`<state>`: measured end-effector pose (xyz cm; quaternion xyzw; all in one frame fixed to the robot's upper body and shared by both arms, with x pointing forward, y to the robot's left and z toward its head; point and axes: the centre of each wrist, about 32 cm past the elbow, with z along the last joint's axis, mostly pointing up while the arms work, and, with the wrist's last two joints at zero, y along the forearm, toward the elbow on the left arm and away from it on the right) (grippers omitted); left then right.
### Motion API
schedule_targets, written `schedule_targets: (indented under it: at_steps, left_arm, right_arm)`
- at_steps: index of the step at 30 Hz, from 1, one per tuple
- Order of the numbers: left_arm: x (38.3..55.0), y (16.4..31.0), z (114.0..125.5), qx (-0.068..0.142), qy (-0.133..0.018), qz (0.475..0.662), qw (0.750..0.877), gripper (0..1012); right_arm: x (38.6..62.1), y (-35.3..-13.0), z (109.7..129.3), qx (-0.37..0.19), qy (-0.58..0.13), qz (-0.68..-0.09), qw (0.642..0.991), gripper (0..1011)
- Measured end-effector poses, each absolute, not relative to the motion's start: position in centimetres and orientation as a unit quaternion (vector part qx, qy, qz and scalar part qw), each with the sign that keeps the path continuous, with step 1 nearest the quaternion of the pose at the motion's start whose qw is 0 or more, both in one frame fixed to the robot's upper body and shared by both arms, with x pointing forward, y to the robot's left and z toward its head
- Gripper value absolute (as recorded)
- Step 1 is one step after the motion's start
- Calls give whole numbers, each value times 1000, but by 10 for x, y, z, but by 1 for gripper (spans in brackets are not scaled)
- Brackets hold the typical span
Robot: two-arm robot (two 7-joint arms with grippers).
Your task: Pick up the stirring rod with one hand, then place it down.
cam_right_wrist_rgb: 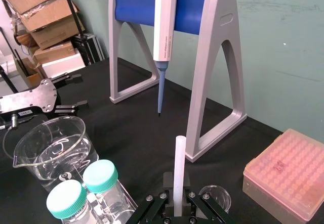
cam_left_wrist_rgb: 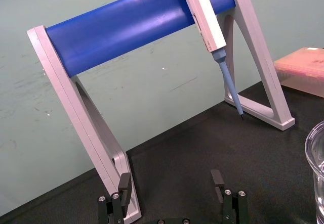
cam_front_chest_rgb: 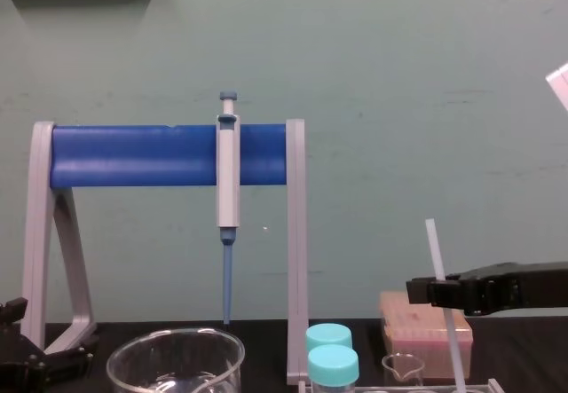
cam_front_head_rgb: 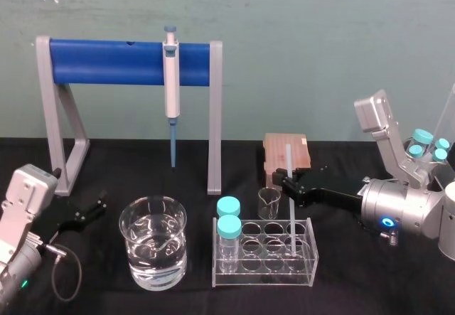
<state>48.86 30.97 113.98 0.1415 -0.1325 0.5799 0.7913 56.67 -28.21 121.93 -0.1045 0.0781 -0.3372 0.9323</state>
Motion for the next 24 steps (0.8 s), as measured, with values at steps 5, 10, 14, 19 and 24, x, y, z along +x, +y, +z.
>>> schedule_targets:
  at_steps: [5,10,14,19,24]
  left_arm:
    - [489,310,1140,141,-132,580,791,1005]
    - [489,310,1140,141,-132,580,791,1005]
    - [489,310,1140,141,-132,580,791,1005]
    - [489,310,1140,141,-132,580,791,1005]
    - [489,310,1140,141,-132,580,791,1005]
  right_arm:
    - [567,-282,1218,-105,82,-338,932,153]
    - [567,-282,1218,-106,82,-341,930,281]
    - [567,-282,1218,-106,82,-343,930,397]
    - [566,-283,1219,-106,81,-346,929,575]
    - [564,-286,1221,-106,74,-360,924,738]
